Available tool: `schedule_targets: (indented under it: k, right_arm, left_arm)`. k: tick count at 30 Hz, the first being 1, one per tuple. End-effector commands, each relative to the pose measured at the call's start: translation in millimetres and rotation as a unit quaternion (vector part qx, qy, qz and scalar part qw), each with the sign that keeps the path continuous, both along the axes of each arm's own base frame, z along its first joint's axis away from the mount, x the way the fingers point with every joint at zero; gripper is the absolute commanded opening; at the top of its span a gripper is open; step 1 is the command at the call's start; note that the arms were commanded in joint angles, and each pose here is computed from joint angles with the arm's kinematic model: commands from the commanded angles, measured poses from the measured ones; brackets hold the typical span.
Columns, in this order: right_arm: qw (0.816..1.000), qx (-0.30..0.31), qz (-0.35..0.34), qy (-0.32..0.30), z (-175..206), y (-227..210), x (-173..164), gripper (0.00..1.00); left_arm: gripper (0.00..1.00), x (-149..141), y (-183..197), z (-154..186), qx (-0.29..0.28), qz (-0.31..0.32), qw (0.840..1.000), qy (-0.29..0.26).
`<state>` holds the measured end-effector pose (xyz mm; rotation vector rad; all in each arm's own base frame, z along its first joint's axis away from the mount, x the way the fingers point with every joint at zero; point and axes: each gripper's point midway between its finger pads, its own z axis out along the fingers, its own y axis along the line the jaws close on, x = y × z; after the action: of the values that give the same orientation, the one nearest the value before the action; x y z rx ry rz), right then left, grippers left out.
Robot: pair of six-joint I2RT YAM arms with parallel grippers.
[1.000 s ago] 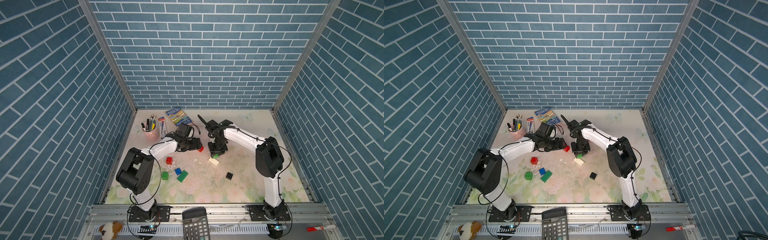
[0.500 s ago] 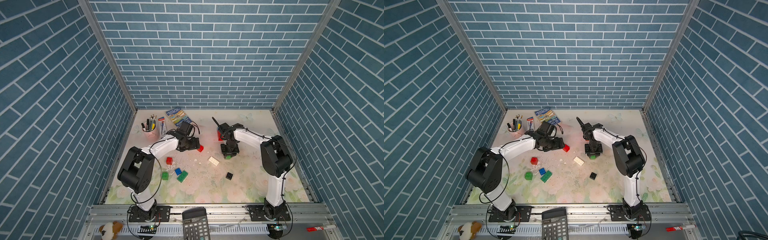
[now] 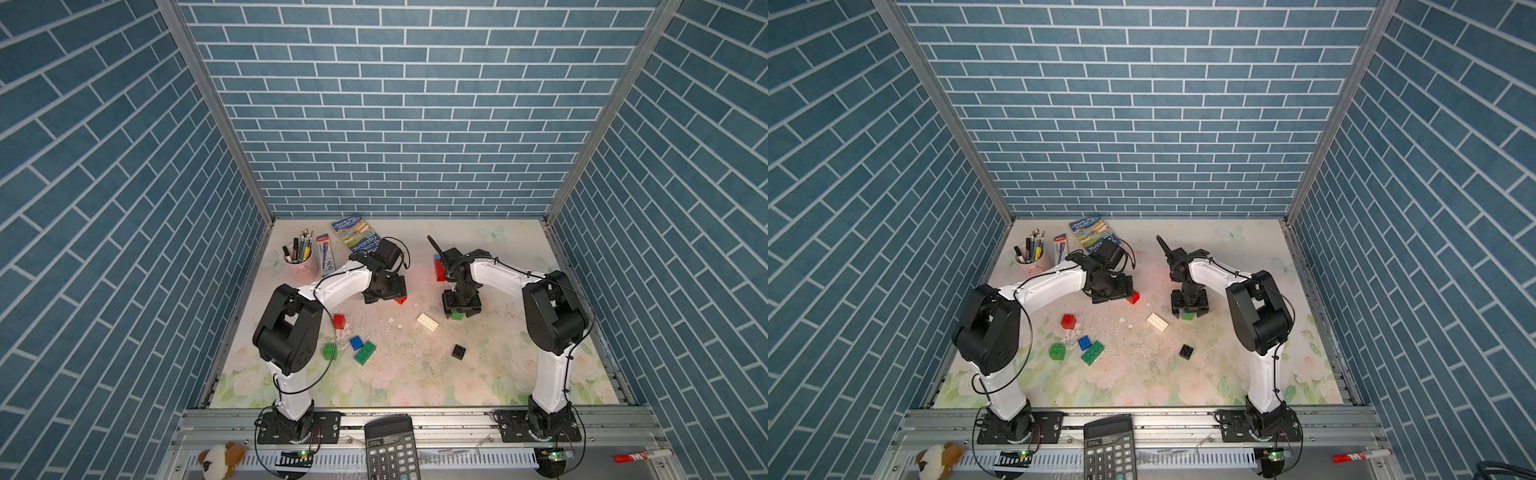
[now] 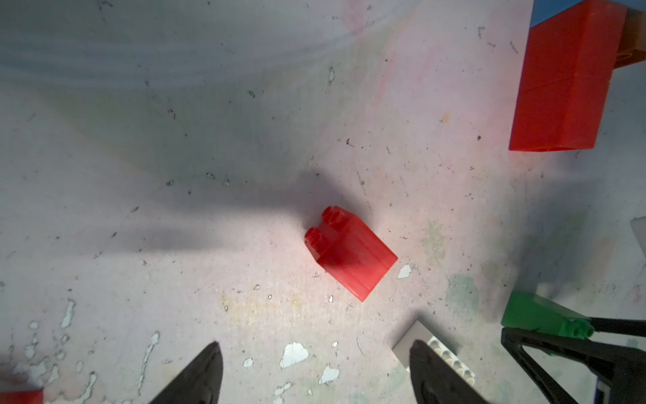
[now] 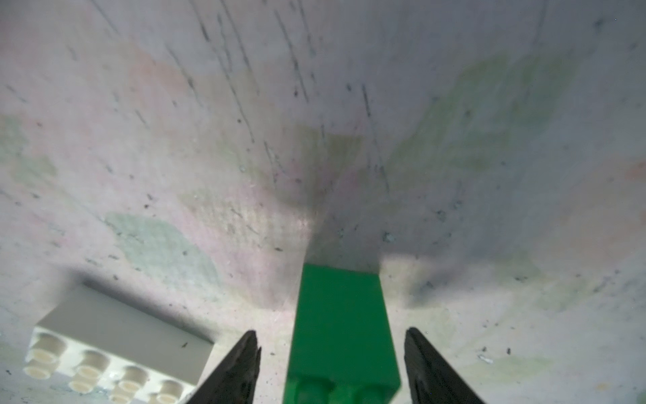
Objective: Assemble the letter r with lego
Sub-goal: Place the lego brick at the center of the board.
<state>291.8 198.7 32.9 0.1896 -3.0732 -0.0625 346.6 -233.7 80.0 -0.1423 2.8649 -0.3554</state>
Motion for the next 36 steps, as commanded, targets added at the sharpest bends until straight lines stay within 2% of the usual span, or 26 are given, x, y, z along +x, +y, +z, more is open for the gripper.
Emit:
schedule_targets:
  k: [1, 10, 18, 24, 36]
  right_arm:
    - [1.0, 0.014, 0.005, -0.019, 20, -2, 0, 0.71]
    - [0.998, 0.011, 0.002, -0.06, 57, -20, -7, 0.81]
    - [0.996, 0.012, -0.016, -0.087, 85, -46, -17, 0.82]
    - [0.995, 0.012, -0.022, -0.093, 90, -62, -28, 0.82]
    - [0.996, 0.02, -0.032, -0.082, 84, -84, -46, 0.82]
  left_arm:
    - [0.86, -5, 5, -2, 0.036, 0.016, 0.999, 0.016]
    - [0.86, 6, -10, -6, 0.074, 0.038, 0.996, 0.024]
    - [0.84, 12, -14, -23, 0.074, 0.093, 0.992, 0.028]
    - [0.76, 21, -17, -26, 0.082, 0.119, 0.989, 0.021]
    - [0.75, 25, -28, -36, 0.097, 0.136, 0.986, 0.022]
